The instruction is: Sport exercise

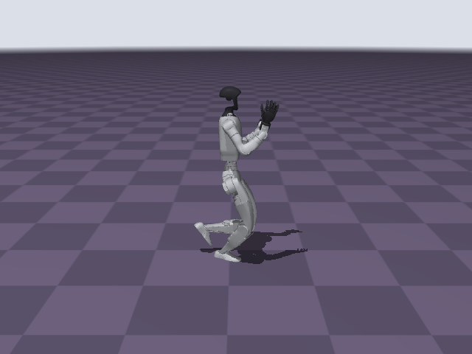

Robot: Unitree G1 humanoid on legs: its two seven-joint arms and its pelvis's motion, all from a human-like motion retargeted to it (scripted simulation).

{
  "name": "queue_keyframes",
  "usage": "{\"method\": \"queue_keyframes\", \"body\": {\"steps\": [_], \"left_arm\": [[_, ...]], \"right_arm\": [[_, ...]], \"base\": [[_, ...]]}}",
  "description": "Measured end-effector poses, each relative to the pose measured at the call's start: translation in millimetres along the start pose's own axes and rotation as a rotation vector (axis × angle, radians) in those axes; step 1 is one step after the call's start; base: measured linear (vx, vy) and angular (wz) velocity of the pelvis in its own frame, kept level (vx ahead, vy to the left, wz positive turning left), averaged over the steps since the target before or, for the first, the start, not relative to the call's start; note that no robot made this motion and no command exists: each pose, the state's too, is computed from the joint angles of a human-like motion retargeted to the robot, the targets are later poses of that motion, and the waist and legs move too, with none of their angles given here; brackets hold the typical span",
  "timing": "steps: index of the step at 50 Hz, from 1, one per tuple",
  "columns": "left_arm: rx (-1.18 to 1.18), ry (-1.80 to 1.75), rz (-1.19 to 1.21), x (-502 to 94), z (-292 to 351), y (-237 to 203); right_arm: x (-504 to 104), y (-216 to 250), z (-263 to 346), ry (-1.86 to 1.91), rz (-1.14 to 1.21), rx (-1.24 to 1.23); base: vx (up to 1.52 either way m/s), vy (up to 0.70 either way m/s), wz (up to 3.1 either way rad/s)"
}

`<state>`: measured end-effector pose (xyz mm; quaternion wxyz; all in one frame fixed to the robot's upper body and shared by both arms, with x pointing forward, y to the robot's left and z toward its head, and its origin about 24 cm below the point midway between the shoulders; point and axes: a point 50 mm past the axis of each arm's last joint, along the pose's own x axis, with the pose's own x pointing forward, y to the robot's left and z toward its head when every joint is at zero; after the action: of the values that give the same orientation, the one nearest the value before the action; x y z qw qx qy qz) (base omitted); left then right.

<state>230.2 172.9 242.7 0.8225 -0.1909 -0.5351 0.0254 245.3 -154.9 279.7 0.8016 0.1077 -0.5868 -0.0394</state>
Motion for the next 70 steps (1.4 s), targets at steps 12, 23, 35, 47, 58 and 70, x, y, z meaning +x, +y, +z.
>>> {"method": "queue_keyframes", "body": {"steps": [12,23,35,47,58,70], "left_arm": [[0.216,-0.394,-0.121,27,25,-74],[0.369,-0.326,-0.213,6,11,-46],[0.552,0.09,0.172,-81,16,56],[1.034,-0.097,0.797,-125,81,131],[1.23,-0.049,0.817,-137,82,153],[0.929,-0.159,0.516,-76,41,112]], "right_arm": [[-57,-52,-62,0.277,-0.393,-0.127],[-74,-90,-64,0.274,-0.392,-0.488],[-140,-141,-24,0.44,-0.304,-0.771],[-141,-182,66,0.095,-0.616,-1.052],[-158,-173,61,0.1,-0.748,-0.987],[-185,-155,-16,0.505,-0.598,-0.781]], "base": [[0.05,-0.12,8.65],[-0.12,0.12,3.41],[0.13,-0.05,-0.16],[0.16,-0.09,-0.56],[0.15,0.06,-0.39],[0.06,0.13,0.2]]}}
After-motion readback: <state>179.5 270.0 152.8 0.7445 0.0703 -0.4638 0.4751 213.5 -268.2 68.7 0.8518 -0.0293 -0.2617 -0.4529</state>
